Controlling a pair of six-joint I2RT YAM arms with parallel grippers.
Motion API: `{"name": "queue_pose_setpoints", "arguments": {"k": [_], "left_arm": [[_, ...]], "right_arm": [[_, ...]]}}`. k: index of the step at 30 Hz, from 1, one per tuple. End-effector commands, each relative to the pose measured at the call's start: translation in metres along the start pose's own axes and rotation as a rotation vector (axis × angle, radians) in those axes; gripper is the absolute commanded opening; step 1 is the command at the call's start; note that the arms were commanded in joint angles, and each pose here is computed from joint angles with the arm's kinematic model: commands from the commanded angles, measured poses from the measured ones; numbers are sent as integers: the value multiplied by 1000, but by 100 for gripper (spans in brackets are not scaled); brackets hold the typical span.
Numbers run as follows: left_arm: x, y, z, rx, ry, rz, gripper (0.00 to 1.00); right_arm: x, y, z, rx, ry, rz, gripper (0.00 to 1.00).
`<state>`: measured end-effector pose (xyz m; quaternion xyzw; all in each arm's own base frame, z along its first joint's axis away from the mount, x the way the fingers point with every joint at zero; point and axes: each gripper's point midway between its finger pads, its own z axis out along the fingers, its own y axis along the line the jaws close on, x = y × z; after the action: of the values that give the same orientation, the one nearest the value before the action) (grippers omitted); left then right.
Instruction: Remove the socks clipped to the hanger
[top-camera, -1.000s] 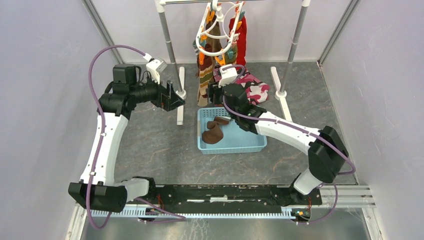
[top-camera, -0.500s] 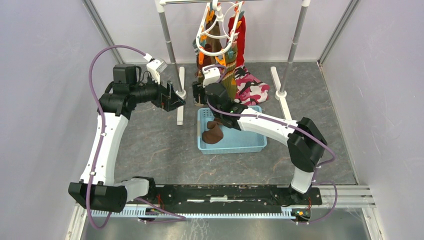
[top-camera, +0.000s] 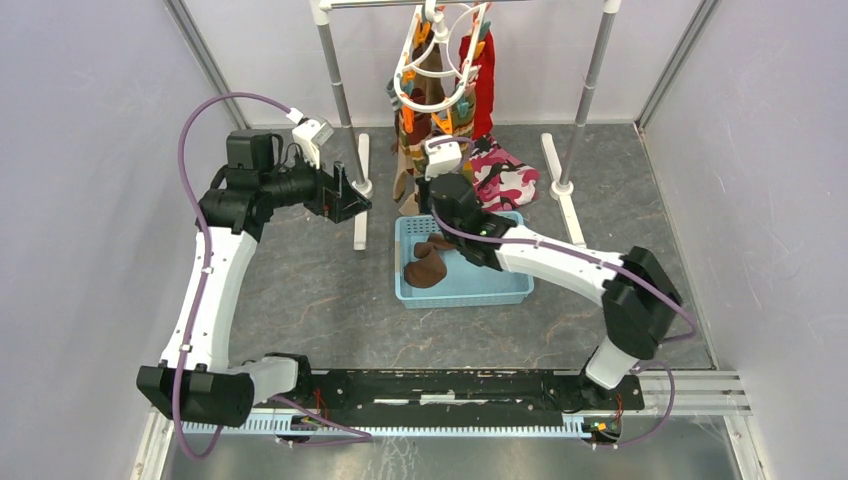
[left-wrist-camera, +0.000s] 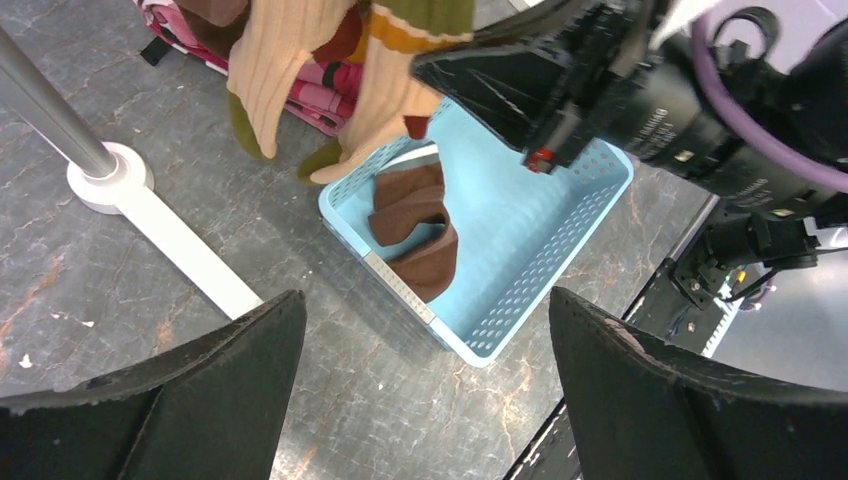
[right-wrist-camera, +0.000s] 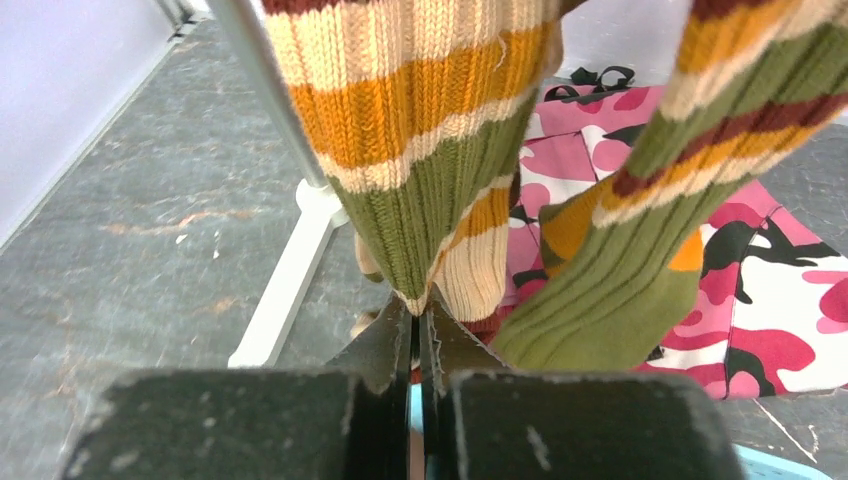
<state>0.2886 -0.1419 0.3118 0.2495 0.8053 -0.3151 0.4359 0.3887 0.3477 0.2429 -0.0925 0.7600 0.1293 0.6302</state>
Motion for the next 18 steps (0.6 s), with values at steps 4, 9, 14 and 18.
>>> {"name": "queue_pose_setpoints", "arguments": {"k": [4, 9, 14, 18], "left_arm": [[-31, -22, 5, 125, -119, -74, 94], [-72, -40, 19, 203, -191, -66, 92], [-94, -52, 37, 244, -199, -70, 91], [-93, -57, 45, 315, -174, -116, 89]], "right_arm": [[-35, 18, -53, -242, -77, 106, 0], [-40, 26, -68, -318, -74, 174, 0], [-47, 43, -76, -409, -68, 231, 0], [-53, 57, -91, -511, -61, 284, 0]]}}
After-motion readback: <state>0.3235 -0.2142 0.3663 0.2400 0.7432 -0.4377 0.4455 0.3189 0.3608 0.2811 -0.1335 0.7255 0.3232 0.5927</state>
